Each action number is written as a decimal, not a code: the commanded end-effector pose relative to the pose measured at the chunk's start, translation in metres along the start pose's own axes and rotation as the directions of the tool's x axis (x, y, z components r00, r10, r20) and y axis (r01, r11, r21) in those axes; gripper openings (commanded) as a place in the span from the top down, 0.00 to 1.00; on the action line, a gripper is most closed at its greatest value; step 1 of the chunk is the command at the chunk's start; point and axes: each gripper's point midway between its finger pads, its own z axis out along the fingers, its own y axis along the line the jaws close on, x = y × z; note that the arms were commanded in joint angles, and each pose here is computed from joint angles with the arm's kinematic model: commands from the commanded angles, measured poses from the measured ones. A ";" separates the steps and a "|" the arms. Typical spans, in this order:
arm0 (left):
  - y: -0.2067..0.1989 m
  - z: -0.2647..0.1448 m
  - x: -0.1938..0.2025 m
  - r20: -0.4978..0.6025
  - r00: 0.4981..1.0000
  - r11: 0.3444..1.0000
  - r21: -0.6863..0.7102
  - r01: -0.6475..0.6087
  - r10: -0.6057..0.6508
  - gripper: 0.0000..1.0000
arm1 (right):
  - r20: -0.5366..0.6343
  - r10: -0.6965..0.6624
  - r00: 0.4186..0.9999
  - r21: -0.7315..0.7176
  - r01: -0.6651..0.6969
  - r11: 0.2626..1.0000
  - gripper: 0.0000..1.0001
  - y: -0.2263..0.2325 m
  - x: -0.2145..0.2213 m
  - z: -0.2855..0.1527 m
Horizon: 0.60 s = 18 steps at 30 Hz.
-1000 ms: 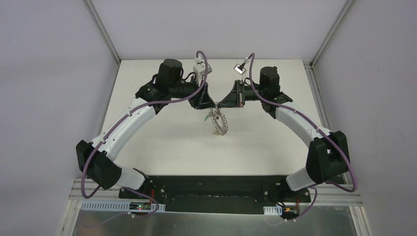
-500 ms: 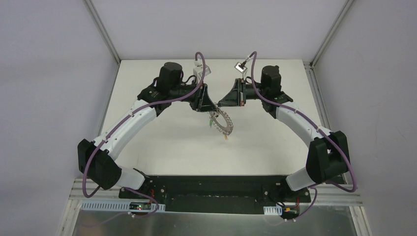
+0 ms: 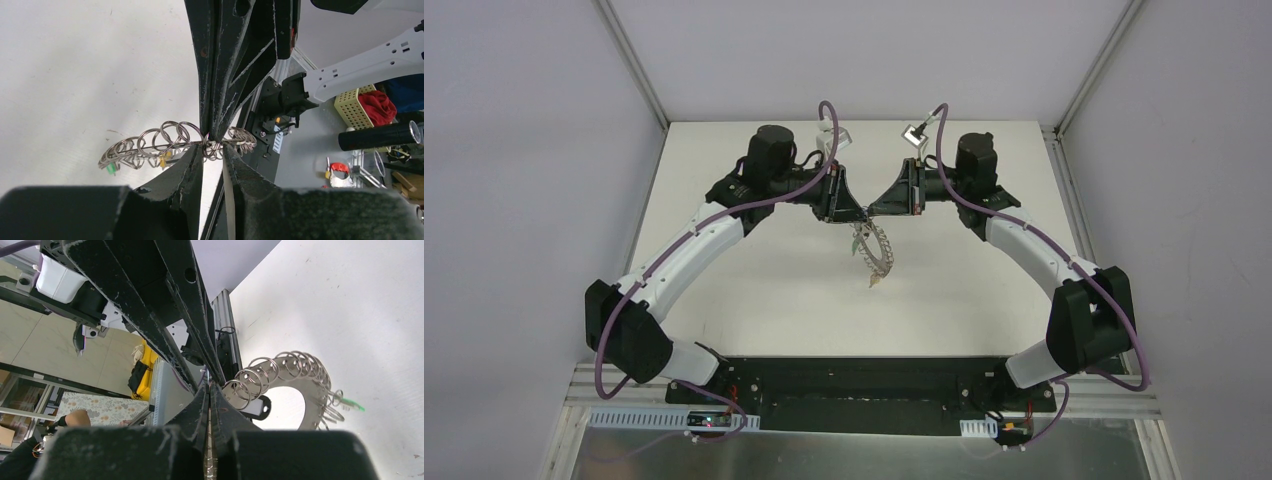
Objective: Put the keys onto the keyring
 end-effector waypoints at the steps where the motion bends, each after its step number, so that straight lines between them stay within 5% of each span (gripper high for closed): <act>1: -0.010 0.000 -0.012 0.032 0.999 0.999 0.052 -0.016 0.014 0.81 | 0.023 -0.098 0.995 -0.041 0.099 0.994 1.00 0.025 -0.009 -0.006; 8: -0.010 0.001 -0.014 0.040 0.999 0.998 0.061 -0.014 0.011 1.00 | 0.025 -0.098 0.995 -0.042 0.099 0.994 1.00 0.025 -0.009 -0.006; 18: -0.013 -0.012 -0.013 -0.018 0.997 0.997 0.025 -0.073 0.073 1.00 | -0.001 -0.164 0.986 -0.055 0.164 0.985 0.98 0.027 0.001 -0.012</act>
